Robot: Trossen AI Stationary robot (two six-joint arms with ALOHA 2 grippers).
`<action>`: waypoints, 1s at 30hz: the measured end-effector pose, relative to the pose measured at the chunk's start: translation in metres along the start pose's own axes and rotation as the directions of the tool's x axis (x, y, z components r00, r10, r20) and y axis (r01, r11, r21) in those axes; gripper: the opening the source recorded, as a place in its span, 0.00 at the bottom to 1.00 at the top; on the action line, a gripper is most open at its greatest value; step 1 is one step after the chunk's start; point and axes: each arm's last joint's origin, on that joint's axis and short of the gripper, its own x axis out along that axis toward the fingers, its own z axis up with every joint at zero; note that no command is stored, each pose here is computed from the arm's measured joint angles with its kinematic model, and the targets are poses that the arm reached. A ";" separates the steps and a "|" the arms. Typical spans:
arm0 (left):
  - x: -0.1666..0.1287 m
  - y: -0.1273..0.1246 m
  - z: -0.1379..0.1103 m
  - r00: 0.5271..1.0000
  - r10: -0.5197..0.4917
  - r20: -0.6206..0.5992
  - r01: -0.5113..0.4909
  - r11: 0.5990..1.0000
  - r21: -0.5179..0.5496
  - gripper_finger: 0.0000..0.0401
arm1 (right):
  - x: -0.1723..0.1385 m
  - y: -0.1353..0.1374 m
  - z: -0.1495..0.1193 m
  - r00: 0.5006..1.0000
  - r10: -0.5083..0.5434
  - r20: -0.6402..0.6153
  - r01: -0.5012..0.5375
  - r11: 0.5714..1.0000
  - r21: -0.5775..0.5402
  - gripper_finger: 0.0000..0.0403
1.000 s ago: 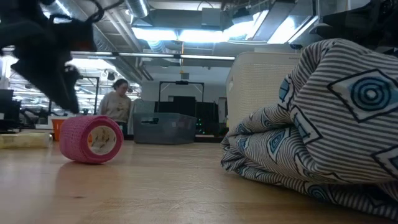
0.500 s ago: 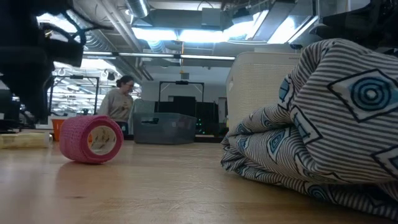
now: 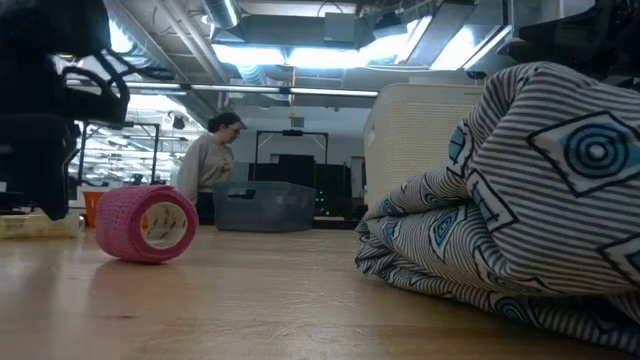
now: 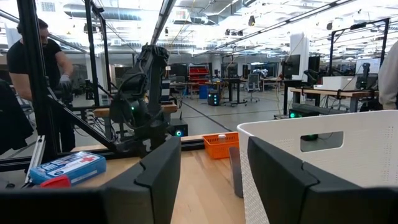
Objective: Pick & place medical supplies in basket/bin
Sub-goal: Put the bottom yellow pill bottle into the orange bin
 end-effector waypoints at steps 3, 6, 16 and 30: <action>0.004 0.002 -0.001 1.000 0.005 0.007 -0.004 1.000 -0.014 0.55 | 0.000 0.000 0.000 1.000 0.000 0.000 0.000 1.000 0.000 0.46; 0.009 0.003 0.000 1.000 -0.007 0.019 0.008 0.999 -0.031 0.55 | 0.000 0.000 0.000 1.000 0.000 0.000 0.000 1.000 0.001 0.46; 0.020 0.012 -0.003 1.000 0.025 0.001 -0.025 0.997 -0.066 0.48 | 0.000 0.000 0.000 1.000 0.000 0.000 0.000 1.000 0.000 0.46; 0.019 0.008 0.005 0.998 -0.025 0.060 0.028 0.998 -0.048 0.26 | 0.000 0.000 0.000 1.000 0.000 0.000 0.000 1.000 0.000 0.46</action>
